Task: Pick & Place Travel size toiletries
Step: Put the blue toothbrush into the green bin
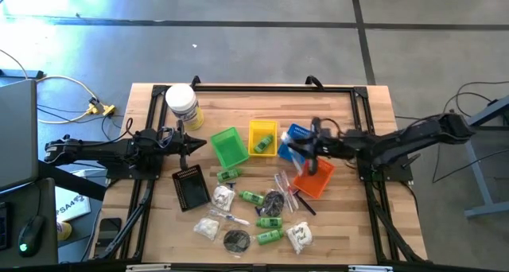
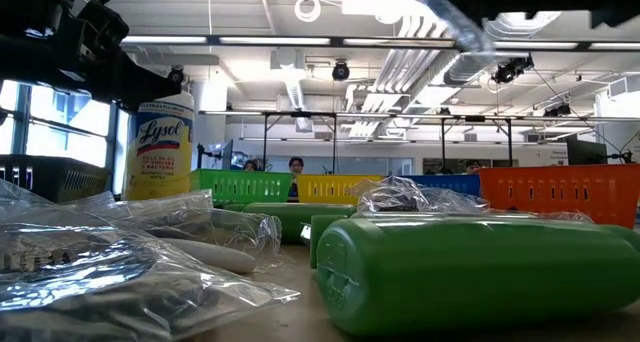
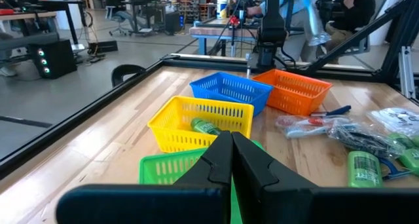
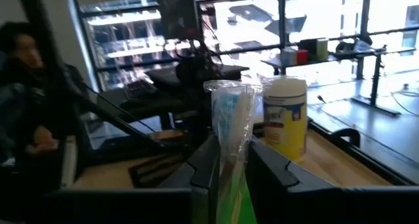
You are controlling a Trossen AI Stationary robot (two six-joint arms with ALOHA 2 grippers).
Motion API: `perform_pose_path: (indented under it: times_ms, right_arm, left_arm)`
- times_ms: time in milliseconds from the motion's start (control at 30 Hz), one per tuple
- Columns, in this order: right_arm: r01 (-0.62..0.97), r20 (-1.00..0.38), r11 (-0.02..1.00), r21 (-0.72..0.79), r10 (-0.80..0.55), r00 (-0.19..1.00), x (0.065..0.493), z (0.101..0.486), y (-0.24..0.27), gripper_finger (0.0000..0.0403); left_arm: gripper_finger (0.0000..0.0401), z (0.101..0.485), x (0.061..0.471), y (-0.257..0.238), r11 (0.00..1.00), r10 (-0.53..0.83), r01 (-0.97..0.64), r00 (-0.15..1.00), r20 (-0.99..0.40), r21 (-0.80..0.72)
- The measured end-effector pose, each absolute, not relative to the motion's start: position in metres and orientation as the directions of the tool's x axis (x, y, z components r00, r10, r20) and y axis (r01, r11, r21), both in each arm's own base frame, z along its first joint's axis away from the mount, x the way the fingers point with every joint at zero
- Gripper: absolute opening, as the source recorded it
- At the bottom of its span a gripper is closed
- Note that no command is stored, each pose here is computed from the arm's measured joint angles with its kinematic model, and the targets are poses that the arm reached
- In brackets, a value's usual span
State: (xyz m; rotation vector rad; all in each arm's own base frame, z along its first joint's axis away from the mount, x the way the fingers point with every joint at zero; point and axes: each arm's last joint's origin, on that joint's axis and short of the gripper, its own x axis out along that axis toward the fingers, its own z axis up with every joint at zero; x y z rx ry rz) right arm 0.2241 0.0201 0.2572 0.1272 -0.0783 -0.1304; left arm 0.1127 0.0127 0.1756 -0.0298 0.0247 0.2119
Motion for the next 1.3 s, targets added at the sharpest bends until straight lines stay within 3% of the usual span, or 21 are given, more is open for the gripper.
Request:
perform_pose_path:
  times_ms: [333,733,1000,1300]
  right_arm:
    - [0.16,-0.148,0.966,0.203,-0.131,0.98,0.325,0.272,-0.016,0.0052]
    - [0.154,-0.306,0.924,0.349,-0.043,0.951,0.441,0.239,-0.058,0.0052]
    - [0.201,-0.338,0.893,0.402,-0.059,0.939,0.485,0.202,-0.076,0.0052]
    - [0.299,-0.419,0.874,0.382,-0.125,0.899,0.488,0.182,-0.08,0.0052]
  left_arm:
    - [0.0,0.178,0.113,0.011,0.987,0.158,-0.159,0.987,-0.023,-0.032]
    - [0.0,0.198,0.112,0.005,0.999,-0.045,0.046,0.998,0.039,-0.027]
    - [0.0,0.197,0.112,0.005,0.999,-0.045,0.045,0.999,0.03,-0.028]
    - [0.0,0.195,0.112,0.005,0.998,-0.045,0.045,0.999,0.001,-0.031]
